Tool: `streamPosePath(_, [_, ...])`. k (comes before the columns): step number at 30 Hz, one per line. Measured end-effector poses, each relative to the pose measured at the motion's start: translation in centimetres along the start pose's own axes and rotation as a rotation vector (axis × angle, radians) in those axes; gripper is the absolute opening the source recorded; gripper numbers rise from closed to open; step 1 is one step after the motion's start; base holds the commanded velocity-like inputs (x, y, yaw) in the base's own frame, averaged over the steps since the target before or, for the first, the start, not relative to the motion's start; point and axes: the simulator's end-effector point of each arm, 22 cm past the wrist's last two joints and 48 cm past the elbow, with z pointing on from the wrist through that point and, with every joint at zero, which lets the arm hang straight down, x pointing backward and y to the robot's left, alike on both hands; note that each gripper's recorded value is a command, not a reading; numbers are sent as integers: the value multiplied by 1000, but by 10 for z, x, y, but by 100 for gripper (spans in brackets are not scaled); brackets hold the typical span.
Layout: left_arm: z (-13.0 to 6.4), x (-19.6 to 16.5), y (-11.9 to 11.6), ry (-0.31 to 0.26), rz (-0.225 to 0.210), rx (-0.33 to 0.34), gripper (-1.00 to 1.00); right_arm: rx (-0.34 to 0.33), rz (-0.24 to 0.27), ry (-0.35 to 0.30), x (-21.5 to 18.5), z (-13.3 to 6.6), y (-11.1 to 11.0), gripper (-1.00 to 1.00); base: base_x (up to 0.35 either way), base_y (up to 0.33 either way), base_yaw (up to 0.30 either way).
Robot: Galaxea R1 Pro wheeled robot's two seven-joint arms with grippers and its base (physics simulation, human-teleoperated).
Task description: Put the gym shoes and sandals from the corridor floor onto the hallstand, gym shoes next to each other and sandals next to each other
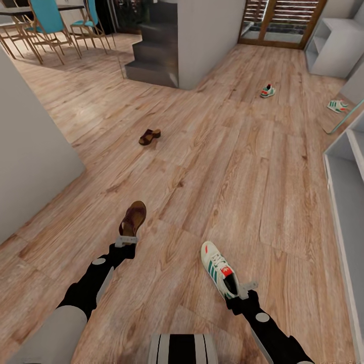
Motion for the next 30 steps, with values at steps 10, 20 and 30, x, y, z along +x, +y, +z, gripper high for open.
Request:
streamPosePath(10, [2, 5, 0, 8, -1, 1, -100, -1, 0, 7, 4, 2, 1, 100, 0, 0, 0])
streamPosePath(20, [2, 5, 0, 7, -3, 0, -100, 12, -10, -100, -13, 0, -6, 100, 0, 0, 0])
streamPosePath(30, [2, 5, 0, 6, -3, 0, -100, 10, -9, -94, -9, 0, -5, 100, 33, 0, 0])
